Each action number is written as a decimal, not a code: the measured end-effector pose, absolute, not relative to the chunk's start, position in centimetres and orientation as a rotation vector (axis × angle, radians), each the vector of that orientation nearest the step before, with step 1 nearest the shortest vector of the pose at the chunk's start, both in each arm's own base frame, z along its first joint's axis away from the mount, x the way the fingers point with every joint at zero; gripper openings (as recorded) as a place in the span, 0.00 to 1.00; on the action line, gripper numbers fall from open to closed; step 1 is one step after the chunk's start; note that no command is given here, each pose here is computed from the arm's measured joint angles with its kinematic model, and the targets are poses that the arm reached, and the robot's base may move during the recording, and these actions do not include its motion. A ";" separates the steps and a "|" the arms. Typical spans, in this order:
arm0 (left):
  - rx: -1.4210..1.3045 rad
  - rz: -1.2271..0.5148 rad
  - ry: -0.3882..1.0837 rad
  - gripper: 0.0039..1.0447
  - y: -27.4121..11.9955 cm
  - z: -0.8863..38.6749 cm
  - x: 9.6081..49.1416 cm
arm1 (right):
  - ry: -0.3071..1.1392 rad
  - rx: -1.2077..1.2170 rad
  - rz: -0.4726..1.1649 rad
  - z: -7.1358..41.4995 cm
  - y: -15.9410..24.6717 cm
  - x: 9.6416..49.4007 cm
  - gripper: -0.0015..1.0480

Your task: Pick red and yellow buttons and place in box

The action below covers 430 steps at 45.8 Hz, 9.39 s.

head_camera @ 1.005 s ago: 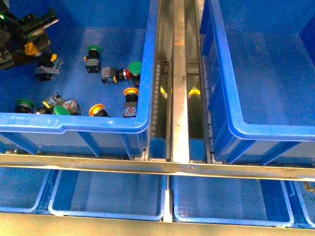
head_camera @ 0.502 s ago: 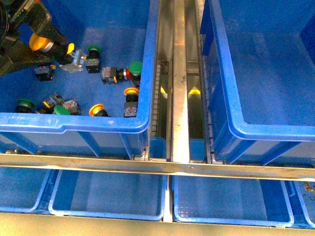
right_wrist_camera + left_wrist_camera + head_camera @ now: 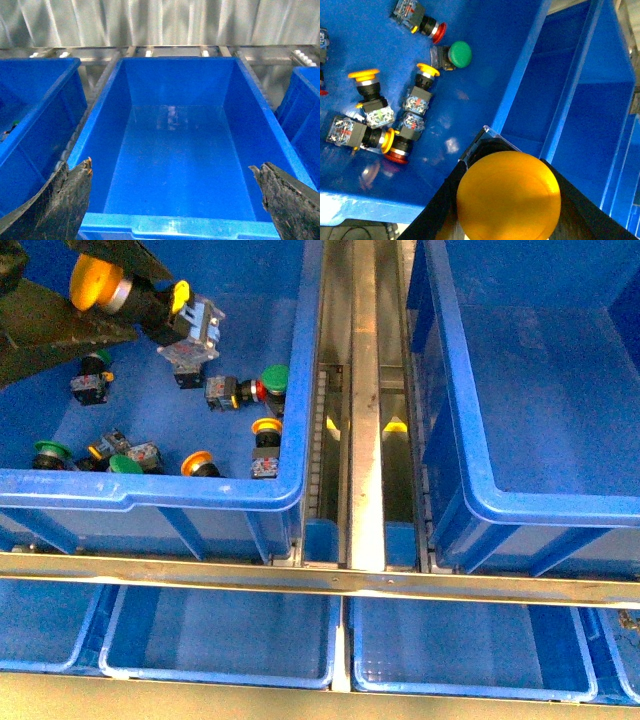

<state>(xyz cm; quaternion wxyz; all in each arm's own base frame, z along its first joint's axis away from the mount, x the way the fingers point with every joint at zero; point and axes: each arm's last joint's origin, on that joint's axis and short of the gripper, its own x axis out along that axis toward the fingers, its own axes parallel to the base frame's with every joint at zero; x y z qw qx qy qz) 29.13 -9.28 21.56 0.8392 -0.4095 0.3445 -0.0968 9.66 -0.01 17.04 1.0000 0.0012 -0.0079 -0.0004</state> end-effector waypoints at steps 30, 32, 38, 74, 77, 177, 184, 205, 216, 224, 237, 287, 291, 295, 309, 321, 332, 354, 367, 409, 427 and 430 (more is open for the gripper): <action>-1.000 -0.530 0.888 0.32 -8.3 22.2 33.3 | -0.016 0.002 -0.001 17.0 0.0 9.7 0.94; -1.003 -0.549 0.909 0.32 -8.3 21.8 33.5 | -0.016 0.002 0.000 17.0 0.0 9.7 0.94; -1.018 -0.620 0.926 0.32 -9.4 21.6 33.5 | -0.016 0.002 0.000 17.0 0.0 9.7 0.94; -1.173 -0.738 1.030 0.32 -19.4 18.9 30.6 | -0.016 0.002 -0.001 17.0 0.0 9.7 0.94; -1.180 -0.739 1.054 0.32 -20.4 18.3 30.3 | -0.016 0.002 -0.001 17.0 0.0 9.7 0.94; -1.185 -0.742 1.038 0.32 -21.5 18.5 30.7 | 0.259 -0.990 0.734 19.8 8.8 26.7 0.44; -1.155 -0.750 1.014 0.32 -21.3 18.5 30.9 | 0.256 -0.984 0.746 19.7 8.8 26.7 0.28; -1.070 -0.721 0.977 0.47 -20.9 18.6 31.3 | 0.271 -0.992 0.737 19.5 8.8 26.8 0.26; -1.075 -0.716 0.959 0.79 -20.5 18.7 31.6 | 0.286 -0.998 0.714 19.4 8.8 26.7 0.26; -1.079 -0.730 0.938 0.92 -20.2 19.2 31.7 | 0.289 -0.995 0.717 19.3 8.9 26.6 0.25; -0.980 -0.688 0.852 0.93 -16.5 20.7 30.8 | 0.302 -0.973 0.686 19.2 8.3 26.5 0.25; -0.015 0.009 0.009 0.02 1.6 16.4 14.6 | 0.291 -0.602 0.386 21.2 3.6 29.3 0.25; -0.012 0.010 0.003 0.02 1.3 16.7 14.2 | 0.288 -0.579 0.377 21.1 1.9 29.5 0.25; -0.011 0.026 -0.003 0.02 0.5 16.9 13.7 | 0.279 -0.559 0.382 21.0 0.7 29.7 0.25; -0.010 0.003 -0.017 0.02 0.0 17.2 12.7 | 0.299 -0.525 0.418 19.9 -1.0 30.3 0.25; -0.010 0.003 -0.020 0.02 0.0 17.3 12.0 | 0.286 -0.527 0.431 20.1 -1.4 30.7 0.25; -0.010 0.003 -0.022 0.02 0.0 17.4 11.4 | 0.296 -0.522 0.441 19.8 -1.5 30.8 0.25; -0.008 0.002 0.014 0.02 0.0 16.8 10.0 | 0.328 -0.502 0.462 18.2 -0.7 31.7 0.25; -0.007 0.002 -0.006 0.02 0.0 16.9 9.7 | 0.370 -0.419 0.431 17.1 0.3 37.0 0.25; -0.006 0.002 -0.005 0.92 0.0 16.9 9.7 | 0.780 -0.034 0.183 9.7 5.4 51.3 0.25; -0.006 0.001 -0.005 0.93 0.0 16.9 9.7 | 0.819 -0.093 0.155 7.7 6.4 51.2 0.53; -0.006 0.001 -0.005 0.93 0.0 16.9 9.7 | 0.801 -0.097 0.145 7.9 6.4 51.3 0.65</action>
